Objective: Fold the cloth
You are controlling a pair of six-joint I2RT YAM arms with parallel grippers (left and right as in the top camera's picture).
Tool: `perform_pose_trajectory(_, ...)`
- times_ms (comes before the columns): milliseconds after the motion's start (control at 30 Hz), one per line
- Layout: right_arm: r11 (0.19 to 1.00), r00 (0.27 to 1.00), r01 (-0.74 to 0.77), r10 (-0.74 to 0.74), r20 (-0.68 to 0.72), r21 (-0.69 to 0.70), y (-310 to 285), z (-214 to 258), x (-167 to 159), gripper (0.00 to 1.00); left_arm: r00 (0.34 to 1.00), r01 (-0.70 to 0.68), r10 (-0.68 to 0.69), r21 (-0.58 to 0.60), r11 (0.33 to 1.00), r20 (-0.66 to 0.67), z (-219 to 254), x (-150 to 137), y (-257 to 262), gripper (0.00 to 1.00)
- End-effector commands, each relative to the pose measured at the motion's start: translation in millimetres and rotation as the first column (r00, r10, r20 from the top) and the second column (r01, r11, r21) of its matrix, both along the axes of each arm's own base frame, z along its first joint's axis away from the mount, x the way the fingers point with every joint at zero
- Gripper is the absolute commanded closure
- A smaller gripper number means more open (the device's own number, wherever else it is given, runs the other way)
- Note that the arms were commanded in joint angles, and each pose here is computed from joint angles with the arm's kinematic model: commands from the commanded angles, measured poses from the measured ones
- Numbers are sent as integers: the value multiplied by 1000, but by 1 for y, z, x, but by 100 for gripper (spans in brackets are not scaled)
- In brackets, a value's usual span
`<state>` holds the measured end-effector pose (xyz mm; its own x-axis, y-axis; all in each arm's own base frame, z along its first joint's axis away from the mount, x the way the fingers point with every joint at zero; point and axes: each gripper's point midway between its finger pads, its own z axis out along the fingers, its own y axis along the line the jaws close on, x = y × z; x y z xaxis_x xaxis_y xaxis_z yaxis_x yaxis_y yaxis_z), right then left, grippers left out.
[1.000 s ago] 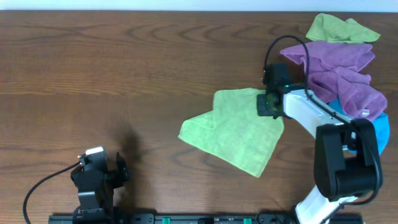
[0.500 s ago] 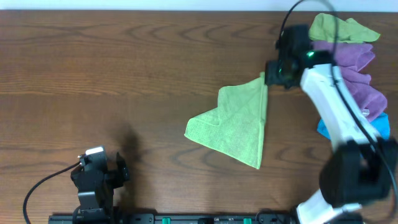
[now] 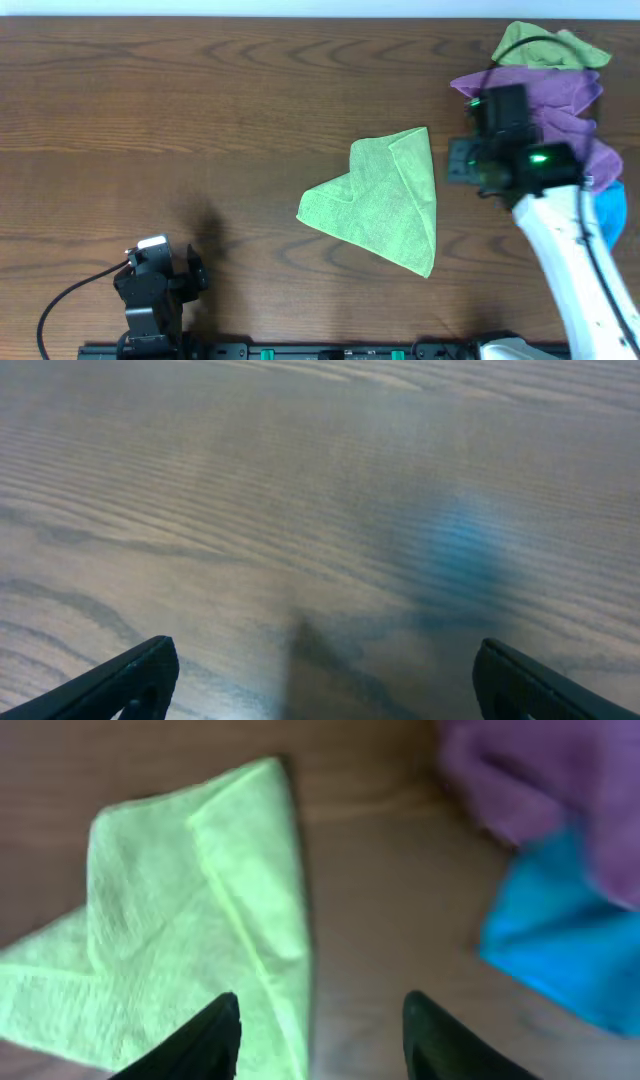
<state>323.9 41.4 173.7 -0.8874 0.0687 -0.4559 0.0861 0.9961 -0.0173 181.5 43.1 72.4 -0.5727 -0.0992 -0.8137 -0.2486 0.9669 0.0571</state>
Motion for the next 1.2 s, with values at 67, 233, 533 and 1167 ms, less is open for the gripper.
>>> perform_pose_trajectory(67,949,947,-315,314,65,2,60,-36,15,55,1000,-8,8,2,1000,-17,-6,-2,1,4)
perform_pose_trajectory(233,931,935,-338,349,67,-138,73,-69,40,52,1000,-8,8,2,1000,-17,-6,-2,1,5)
perform_pose_trajectory(533,921,941,-338,327,-89,-192,69,-155,53,59,1000,-8,8,2,1000,-17,-6,-2,1,5)
perform_pose_trajectory(1167,922,944,-318,330,21,-222,77,-161,84,69,1000,12,-11,28,1000,-25,-6,-2,1,5)
